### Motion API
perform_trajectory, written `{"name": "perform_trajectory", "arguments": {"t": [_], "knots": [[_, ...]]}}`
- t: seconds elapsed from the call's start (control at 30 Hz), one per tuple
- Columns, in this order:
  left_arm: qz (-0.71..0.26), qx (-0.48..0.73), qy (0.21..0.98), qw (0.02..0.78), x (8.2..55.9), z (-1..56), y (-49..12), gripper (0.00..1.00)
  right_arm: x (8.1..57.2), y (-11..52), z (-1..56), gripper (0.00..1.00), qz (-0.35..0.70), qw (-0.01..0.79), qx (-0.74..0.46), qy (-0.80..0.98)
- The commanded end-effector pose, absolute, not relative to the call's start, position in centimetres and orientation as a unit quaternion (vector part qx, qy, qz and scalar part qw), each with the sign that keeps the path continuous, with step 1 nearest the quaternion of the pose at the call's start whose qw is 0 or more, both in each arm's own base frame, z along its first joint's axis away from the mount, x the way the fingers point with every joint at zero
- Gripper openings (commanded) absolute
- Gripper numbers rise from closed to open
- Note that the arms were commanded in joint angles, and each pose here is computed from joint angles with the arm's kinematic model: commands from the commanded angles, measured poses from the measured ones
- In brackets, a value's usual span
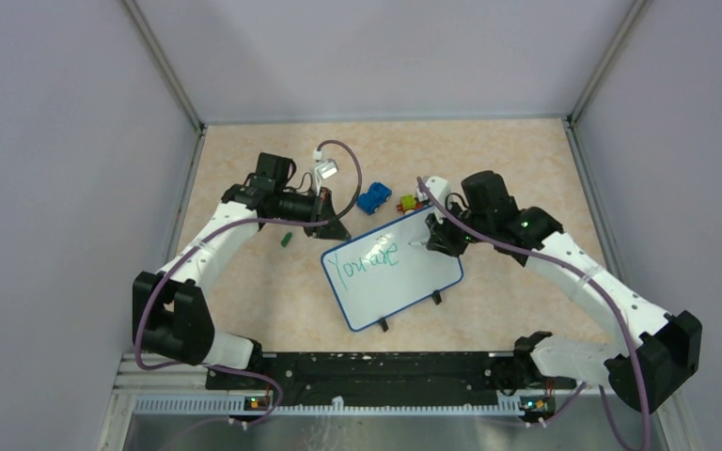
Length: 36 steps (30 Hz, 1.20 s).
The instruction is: Write a sentence on the whiteboard
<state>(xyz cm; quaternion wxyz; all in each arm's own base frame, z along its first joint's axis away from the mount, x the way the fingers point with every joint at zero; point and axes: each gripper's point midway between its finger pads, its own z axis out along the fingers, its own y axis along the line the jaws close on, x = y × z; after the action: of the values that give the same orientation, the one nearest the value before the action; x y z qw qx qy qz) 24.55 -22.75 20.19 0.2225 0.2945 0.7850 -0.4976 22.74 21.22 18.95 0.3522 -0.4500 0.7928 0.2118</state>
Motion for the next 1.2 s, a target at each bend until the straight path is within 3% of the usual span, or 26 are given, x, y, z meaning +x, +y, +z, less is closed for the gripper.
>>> {"name": "perform_trajectory", "arguments": {"t": [0.0,0.6,1.17], "knots": [[-0.492,0.293,0.793,0.208,24.1,19.3,-22.7,0.0,24.0,22.0,20.0,0.0,0.209,0.381,-0.44,0.786],[-0.491,0.294,0.793,0.208,24.0,19.2,-22.6,0.0,23.5,24.0,19.0,0.0,0.215,0.368,-0.465,0.776],[-0.491,0.292,0.795,0.205,24.1,19.0,-22.7,0.0,22.6,21.7,17.1,0.0,0.184,0.349,-0.47,0.79]]}}
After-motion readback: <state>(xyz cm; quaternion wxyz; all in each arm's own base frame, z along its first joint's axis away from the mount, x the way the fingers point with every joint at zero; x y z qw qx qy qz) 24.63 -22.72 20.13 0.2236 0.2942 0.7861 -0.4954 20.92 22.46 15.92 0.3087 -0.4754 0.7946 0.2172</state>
